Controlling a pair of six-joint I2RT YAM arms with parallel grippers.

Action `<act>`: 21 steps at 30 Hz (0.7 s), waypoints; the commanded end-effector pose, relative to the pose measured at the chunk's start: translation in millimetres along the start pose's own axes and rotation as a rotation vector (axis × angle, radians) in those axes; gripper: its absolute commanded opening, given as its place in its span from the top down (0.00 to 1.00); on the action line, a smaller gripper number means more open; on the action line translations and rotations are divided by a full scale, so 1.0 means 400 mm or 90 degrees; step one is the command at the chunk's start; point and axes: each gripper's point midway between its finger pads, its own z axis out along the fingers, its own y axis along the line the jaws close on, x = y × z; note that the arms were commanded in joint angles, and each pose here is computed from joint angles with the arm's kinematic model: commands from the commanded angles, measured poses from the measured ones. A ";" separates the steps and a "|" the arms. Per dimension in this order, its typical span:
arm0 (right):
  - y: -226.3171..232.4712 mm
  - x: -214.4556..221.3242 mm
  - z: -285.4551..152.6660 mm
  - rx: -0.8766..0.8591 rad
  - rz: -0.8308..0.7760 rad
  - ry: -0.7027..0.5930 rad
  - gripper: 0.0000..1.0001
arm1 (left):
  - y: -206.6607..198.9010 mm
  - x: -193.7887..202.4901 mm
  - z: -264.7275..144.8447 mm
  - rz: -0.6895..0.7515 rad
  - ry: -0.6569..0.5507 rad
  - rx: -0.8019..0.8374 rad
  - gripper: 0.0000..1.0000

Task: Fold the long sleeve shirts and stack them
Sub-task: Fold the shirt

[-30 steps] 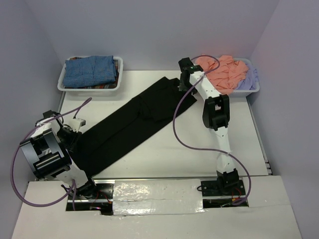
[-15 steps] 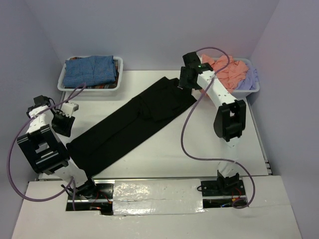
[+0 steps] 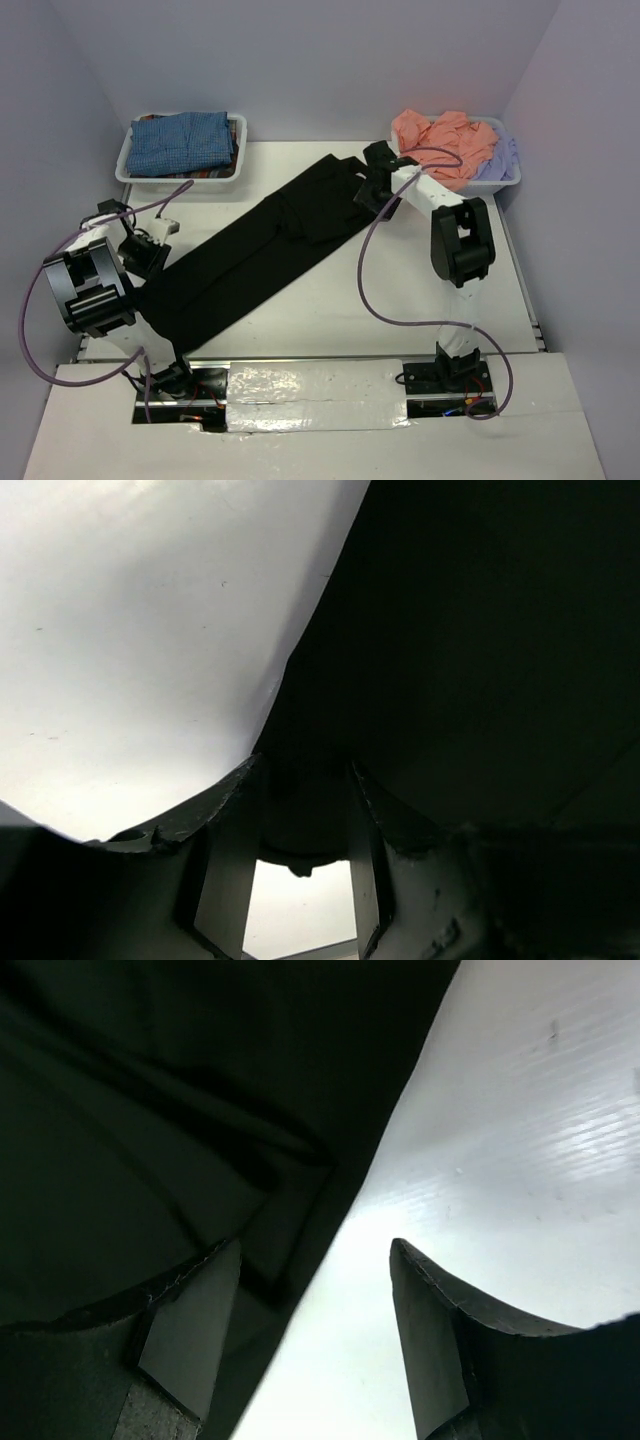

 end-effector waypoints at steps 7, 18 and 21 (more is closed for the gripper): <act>-0.012 0.034 0.078 0.034 0.129 0.045 0.32 | -0.010 0.040 0.035 0.011 0.029 -0.006 0.51; -0.022 0.052 0.132 0.051 0.101 0.075 0.39 | -0.057 0.066 0.056 0.042 0.022 0.025 0.54; -0.020 0.054 0.139 0.056 0.090 0.079 0.44 | -0.070 0.080 0.067 0.054 0.029 0.032 0.55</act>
